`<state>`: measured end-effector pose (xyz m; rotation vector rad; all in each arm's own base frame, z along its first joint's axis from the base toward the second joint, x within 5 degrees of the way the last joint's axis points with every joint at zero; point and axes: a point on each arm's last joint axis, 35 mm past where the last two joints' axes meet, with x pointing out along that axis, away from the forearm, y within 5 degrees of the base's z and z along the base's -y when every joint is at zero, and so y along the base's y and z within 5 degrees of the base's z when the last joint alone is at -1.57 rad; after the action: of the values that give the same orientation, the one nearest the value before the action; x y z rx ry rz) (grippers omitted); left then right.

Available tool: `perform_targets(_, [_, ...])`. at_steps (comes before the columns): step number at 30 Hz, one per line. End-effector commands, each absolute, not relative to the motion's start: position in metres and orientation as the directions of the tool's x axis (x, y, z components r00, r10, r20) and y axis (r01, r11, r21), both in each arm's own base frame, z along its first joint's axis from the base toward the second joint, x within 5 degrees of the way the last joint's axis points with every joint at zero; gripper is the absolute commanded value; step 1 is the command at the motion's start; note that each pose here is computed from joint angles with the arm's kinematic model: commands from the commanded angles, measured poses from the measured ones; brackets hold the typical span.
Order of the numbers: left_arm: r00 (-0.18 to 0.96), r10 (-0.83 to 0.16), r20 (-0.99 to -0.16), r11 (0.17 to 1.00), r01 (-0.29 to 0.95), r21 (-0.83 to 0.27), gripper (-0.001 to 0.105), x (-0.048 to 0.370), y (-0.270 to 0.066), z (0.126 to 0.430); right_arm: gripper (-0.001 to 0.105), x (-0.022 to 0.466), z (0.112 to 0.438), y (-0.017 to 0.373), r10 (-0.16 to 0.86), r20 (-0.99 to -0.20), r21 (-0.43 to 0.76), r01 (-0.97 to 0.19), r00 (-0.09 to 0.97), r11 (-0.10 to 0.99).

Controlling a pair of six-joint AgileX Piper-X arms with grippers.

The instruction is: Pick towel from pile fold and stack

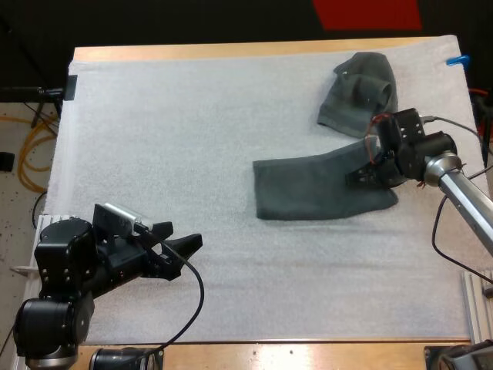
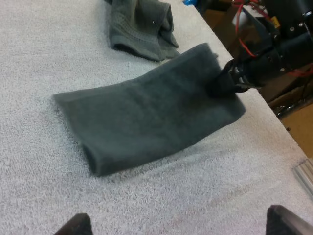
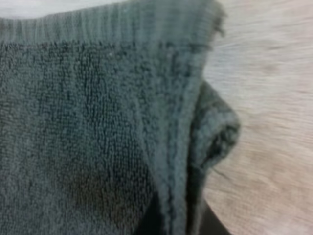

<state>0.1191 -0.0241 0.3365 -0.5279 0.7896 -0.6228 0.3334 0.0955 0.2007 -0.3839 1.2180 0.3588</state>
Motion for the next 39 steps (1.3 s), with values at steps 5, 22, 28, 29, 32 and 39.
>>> perform_targets(5, [0.539, -0.697, -0.473, 0.688, 0.318, -0.652, 0.069, 0.119, -0.025, 0.339, 0.000, 0.329, 0.206, 0.100, 0.172, -0.947, 0.034, -0.446, 0.273, 0.894])
perform_targets(22, [0.540, -0.697, -0.472, 0.688, 0.319, -0.652, 0.069, 0.119, -0.025, 0.339, 0.000, 0.346, 0.166, 0.176, 0.703, -0.701, 0.662, -0.257, 0.120, 0.704])
perform_targets(28, [0.540, -0.697, -0.472, 0.688, 0.319, -0.652, 0.069, 0.119, -0.025, 0.339, 0.000, 0.345, 0.158, 0.199, 0.728, -0.674, 0.685, -0.264, 0.125, 0.679])
perform_targets(29, [0.540, -0.697, -0.472, 0.688, 0.319, -0.652, 0.069, 0.119, -0.025, 0.339, 0.000, 0.346, 0.158, 0.200, 0.730, -0.671, 0.685, -0.268, 0.129, 0.677])
perform_targets(32, [0.540, -0.697, -0.472, 0.689, 0.320, -0.650, 0.069, 0.119, -0.025, 0.339, 0.000, 0.347, 0.158, 0.200, 0.735, -0.663, 0.687, -0.277, 0.139, 0.672])
perform_targets(39, [0.540, -0.697, -0.472, 0.689, 0.320, -0.650, 0.069, 0.119, -0.025, 0.339, 0.023, 0.348, 0.158, 0.200, 0.734, -0.664, 0.684, -0.283, 0.141, 0.673])
